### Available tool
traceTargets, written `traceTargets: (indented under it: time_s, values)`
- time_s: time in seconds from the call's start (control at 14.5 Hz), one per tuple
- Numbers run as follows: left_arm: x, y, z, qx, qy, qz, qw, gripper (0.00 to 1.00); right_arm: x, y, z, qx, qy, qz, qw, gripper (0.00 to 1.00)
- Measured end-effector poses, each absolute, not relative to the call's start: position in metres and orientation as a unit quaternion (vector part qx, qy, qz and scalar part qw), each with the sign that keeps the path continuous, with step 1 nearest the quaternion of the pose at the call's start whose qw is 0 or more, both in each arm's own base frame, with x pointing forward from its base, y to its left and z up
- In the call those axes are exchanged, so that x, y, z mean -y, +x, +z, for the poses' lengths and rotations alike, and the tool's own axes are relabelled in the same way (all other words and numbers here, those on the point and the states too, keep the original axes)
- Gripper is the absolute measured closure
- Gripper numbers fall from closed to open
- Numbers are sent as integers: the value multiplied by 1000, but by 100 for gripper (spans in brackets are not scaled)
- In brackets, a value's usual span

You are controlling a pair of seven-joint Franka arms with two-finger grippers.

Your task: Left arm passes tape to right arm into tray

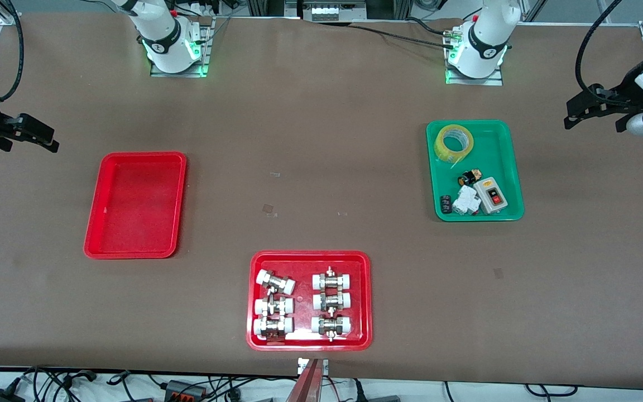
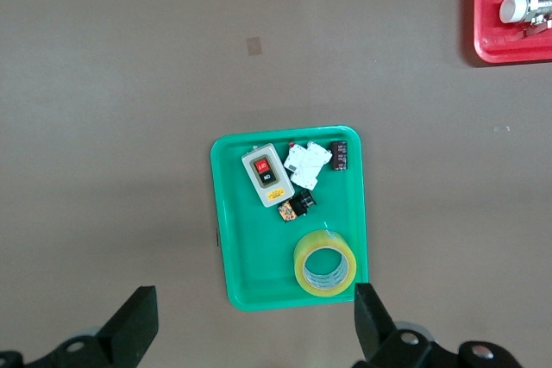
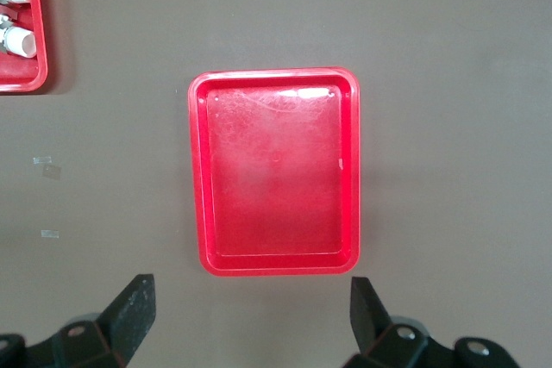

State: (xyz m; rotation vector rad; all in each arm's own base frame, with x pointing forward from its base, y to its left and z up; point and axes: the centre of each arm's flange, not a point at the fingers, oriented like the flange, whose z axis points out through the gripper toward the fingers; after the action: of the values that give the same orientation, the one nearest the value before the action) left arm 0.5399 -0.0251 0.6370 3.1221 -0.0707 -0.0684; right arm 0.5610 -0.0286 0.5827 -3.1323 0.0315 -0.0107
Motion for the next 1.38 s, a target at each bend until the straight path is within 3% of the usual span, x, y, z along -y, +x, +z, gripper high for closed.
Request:
traceTargets:
  time_s: [0.62,0.89,1.1,1.38]
  values:
    - [25,540,634,23,999,-29,9,0,28,557,589,-10,-1000,-5,4,0]
    - [30,537,608,29,995,-95,8,0,28,557,588,-10,-1000,-4,4,0]
    - [37,533,552,31,985,-170,9,0,28,556,587,-10,-1000,1,5,0]
    - [58,520,417,7,968,-249,13,0,28,555,587,-10,-1000,4,5,0]
